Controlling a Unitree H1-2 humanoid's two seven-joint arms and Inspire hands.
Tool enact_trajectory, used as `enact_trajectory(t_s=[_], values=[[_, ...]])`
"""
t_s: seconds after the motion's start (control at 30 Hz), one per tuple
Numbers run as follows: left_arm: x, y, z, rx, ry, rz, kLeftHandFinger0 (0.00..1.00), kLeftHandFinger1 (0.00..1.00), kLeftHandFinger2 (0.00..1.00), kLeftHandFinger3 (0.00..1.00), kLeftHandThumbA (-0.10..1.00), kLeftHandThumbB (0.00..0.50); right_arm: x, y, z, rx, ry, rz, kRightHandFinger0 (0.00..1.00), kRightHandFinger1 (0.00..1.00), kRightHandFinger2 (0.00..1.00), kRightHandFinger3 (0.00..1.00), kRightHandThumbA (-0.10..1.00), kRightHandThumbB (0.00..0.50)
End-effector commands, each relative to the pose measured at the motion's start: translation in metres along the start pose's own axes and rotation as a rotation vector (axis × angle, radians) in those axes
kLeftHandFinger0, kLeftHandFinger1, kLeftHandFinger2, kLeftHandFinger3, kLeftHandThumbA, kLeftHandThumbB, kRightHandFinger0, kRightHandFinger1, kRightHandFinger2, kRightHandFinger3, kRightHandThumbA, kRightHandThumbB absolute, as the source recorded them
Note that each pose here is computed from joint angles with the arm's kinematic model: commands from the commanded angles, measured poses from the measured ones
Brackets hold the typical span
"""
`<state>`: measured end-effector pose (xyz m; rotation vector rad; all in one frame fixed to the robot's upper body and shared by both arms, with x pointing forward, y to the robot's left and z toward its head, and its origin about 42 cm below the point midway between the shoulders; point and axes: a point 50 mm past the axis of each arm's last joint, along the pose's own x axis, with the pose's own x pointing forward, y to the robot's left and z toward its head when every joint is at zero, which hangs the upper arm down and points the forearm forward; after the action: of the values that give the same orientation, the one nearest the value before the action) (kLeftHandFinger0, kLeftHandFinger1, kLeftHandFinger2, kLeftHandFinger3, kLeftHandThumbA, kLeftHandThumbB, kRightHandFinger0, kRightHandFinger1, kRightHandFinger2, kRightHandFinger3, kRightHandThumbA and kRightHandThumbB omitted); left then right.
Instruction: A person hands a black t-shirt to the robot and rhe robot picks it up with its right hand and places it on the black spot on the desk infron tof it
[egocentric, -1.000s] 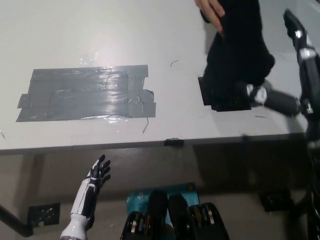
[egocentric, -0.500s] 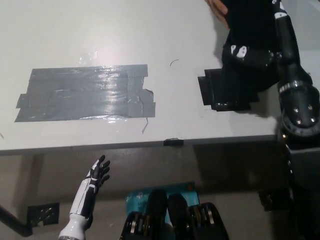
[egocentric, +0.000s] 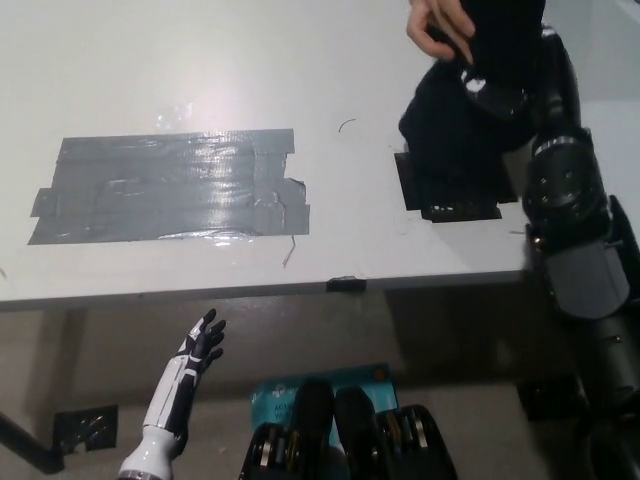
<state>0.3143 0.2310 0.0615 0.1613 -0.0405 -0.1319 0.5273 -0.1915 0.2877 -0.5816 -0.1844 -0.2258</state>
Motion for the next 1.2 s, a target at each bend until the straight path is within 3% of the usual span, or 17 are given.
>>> enact_trajectory(t_s=[0.0,0.13,0.2,0.3,0.43,0.53,0.63,0.77,0.8,0.83,0.87,0.97,1.03,1.1,1.13,1.17], values=[[0.010,0.004,0.018,0.032,-0.087,-0.019,1.00,1.00,1.00,1.00,1.00,0.500,0.011,-0.016,0.027,-0.047,-0.151,-0.188,0.00,0.38,0.81,0.85,-0.10,0.180],[0.012,0.004,0.019,0.034,-0.089,-0.026,1.00,1.00,1.00,1.00,1.00,0.500,0.011,-0.025,0.029,-0.020,-0.194,-0.219,0.04,0.51,0.90,0.90,-0.10,0.142],[0.013,0.005,0.019,0.040,-0.086,-0.024,1.00,1.00,1.00,1.00,1.00,0.500,0.009,-0.034,0.038,0.012,-0.212,-0.239,0.05,0.57,0.95,0.90,-0.10,0.163],[0.013,0.005,0.019,0.052,-0.087,-0.024,1.00,1.00,1.00,1.00,1.00,0.500,0.006,-0.048,0.053,0.005,-0.287,-0.281,0.02,0.51,0.91,0.80,-0.10,0.166],[0.013,0.005,0.018,0.060,-0.084,-0.028,1.00,1.00,1.00,1.00,1.00,0.500,0.000,-0.059,0.063,0.012,-0.339,-0.302,0.00,0.47,0.88,0.78,-0.10,0.190],[0.014,0.005,0.020,0.054,-0.087,-0.032,1.00,1.00,1.00,1.00,1.00,0.500,-0.011,-0.068,0.075,-0.011,-0.365,-0.282,0.02,0.52,0.94,0.85,-0.10,0.191],[0.015,0.006,0.021,0.059,-0.097,-0.031,1.00,1.00,1.00,1.00,1.00,0.500,-0.014,-0.073,0.083,-0.039,-0.428,-0.278,0.00,0.50,0.97,0.95,-0.10,0.191],[0.014,0.004,0.019,0.049,-0.093,-0.036,1.00,1.00,1.00,1.00,1.00,0.500,-0.008,-0.060,0.079,-0.161,-0.463,-0.172,0.01,0.58,1.00,0.95,-0.10,0.168],[0.014,0.003,0.019,0.049,-0.092,-0.037,1.00,1.00,1.00,1.00,1.00,0.500,-0.008,-0.059,0.079,-0.167,-0.465,-0.164,0.00,0.51,0.85,0.79,-0.10,0.298],[0.014,0.003,0.018,0.050,-0.092,-0.037,1.00,1.00,1.00,1.00,1.00,0.500,-0.009,-0.051,0.077,-0.210,-0.479,-0.110,0.00,0.48,0.86,0.80,-0.10,0.193],[0.014,0.003,0.018,0.056,-0.090,-0.037,1.00,1.00,1.00,1.00,1.00,0.500,-0.011,-0.039,0.075,-0.268,-0.482,-0.023,0.00,0.49,0.94,0.88,-0.10,0.166],[0.013,0.002,0.016,0.058,-0.090,-0.041,1.00,1.00,1.00,1.00,1.00,0.500,-0.018,-0.012,0.063,-0.395,-0.470,0.156,0.00,0.51,0.94,0.89,-0.10,0.143],[0.014,0.002,0.016,0.059,-0.092,-0.044,1.00,1.00,1.00,1.00,1.00,0.500,-0.018,0.001,0.054,-0.461,-0.472,0.226,0.01,0.55,1.00,0.96,-0.10,0.162],[0.013,0.002,0.016,0.057,-0.096,-0.044,1.00,1.00,1.00,1.00,1.00,0.500,-0.018,0.016,0.040,-0.530,-0.456,0.327,0.07,0.63,1.00,0.99,-0.10,0.115],[0.013,0.002,0.016,0.056,-0.096,-0.044,1.00,1.00,1.00,1.00,1.00,0.500,-0.018,0.018,0.038,-0.538,-0.459,0.337,0.07,0.63,1.00,0.95,-0.10,0.112],[0.013,0.002,0.016,0.047,-0.092,-0.045,1.00,1.00,1.00,1.00,1.00,0.500,-0.016,0.024,0.029,-0.580,-0.447,0.386,0.17,0.61,0.93,1.00,-0.10,0.137]])
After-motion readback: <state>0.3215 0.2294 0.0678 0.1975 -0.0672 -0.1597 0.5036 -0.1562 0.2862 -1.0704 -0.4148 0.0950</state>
